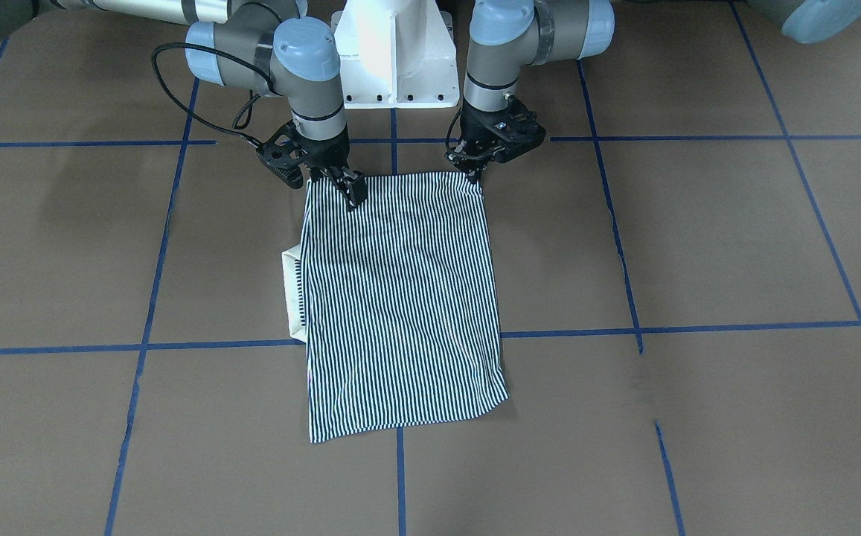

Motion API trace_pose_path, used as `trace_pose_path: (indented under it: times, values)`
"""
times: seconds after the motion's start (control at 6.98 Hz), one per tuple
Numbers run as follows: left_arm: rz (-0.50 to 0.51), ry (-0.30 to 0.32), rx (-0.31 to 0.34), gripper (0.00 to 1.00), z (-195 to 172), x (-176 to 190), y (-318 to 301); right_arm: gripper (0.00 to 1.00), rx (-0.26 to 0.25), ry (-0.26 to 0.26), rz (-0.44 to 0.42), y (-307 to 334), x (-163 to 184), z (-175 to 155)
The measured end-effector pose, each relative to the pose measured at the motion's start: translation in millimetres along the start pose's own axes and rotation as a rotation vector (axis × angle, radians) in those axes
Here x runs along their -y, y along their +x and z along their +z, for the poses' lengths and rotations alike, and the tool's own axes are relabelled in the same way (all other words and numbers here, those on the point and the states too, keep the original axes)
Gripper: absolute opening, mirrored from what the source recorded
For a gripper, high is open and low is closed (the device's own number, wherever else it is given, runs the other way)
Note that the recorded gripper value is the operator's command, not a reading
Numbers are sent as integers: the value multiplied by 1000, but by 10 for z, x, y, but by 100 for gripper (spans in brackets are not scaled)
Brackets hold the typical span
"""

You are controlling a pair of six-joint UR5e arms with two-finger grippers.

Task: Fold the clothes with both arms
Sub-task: 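Move the right gripper down to the shirt's near edge beside the left gripper, then grasp the shirt's near edge with both grippers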

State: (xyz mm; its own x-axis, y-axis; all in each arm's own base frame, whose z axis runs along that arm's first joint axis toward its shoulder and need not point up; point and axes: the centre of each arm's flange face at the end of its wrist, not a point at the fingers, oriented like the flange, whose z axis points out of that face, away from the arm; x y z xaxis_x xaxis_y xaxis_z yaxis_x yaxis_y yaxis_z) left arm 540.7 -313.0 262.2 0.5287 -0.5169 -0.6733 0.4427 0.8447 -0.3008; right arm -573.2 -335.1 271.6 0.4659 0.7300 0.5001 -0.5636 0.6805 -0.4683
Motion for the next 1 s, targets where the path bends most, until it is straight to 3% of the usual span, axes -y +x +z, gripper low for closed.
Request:
trace_pose_path:
  times: [0.43, 1.0]
  values:
    - [0, 1, -1, 0, -1, 4, 1, 100, -45, 17, 16, 7, -64, 26]
    - [-1, 3, -2, 0, -4, 17, 4, 94, -62, 22, 10, 51, -110, 78]
